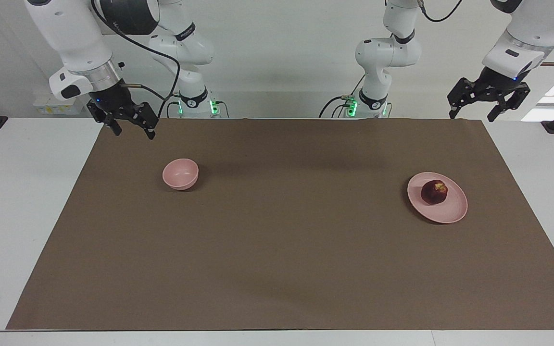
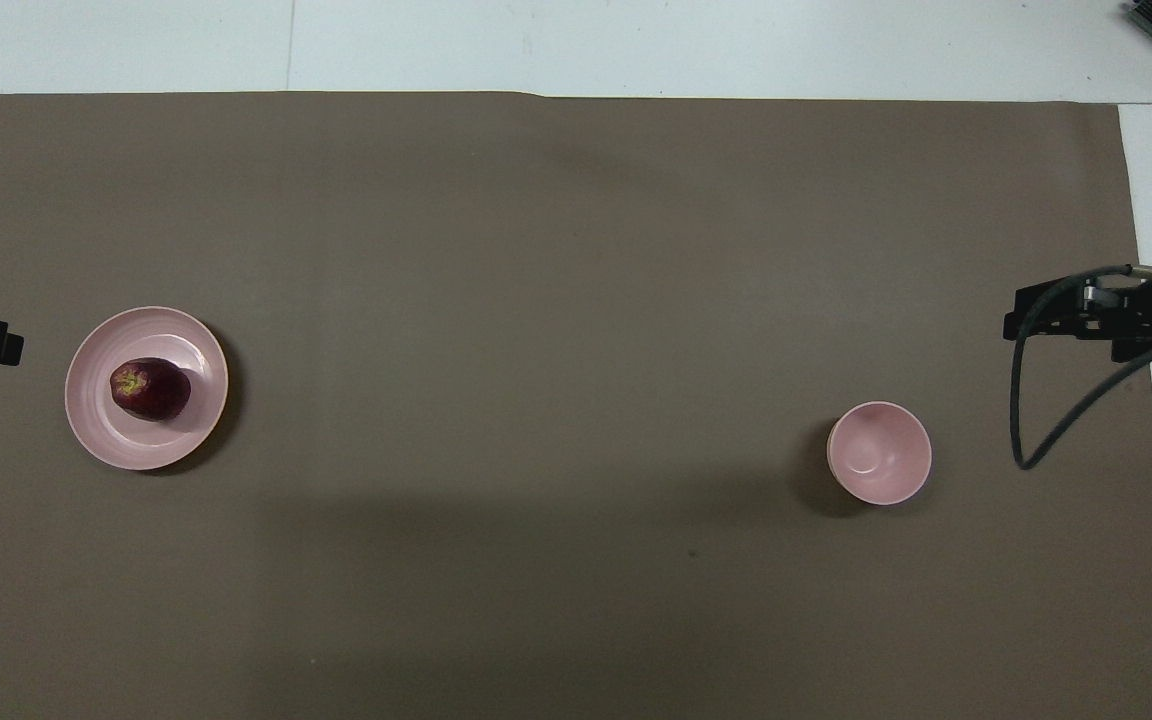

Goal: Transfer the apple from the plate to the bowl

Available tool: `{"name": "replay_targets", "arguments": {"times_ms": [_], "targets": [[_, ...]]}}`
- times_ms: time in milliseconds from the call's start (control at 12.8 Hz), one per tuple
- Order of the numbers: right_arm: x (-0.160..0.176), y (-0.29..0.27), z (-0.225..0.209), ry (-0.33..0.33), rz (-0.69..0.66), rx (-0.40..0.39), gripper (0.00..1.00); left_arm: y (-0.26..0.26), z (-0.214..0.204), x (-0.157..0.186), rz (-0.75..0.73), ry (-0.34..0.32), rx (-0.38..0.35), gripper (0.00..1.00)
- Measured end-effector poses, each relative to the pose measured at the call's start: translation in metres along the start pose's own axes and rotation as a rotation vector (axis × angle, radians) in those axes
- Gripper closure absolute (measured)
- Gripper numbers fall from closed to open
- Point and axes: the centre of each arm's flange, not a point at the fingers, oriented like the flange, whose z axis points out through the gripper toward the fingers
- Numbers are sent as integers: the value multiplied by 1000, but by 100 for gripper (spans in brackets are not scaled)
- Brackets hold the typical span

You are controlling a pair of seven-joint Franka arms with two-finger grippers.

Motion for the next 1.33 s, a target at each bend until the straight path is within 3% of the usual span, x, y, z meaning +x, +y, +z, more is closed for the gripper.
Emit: {"name": "replay_targets", "arguments": {"times_ms": [1098, 1333], "targets": [[0, 0, 0, 0, 0, 0, 0, 0, 1, 1, 4, 6, 1, 0], [0, 0, 0, 0, 0, 0, 0, -2, 22, 8, 3, 37, 5, 0]]}}
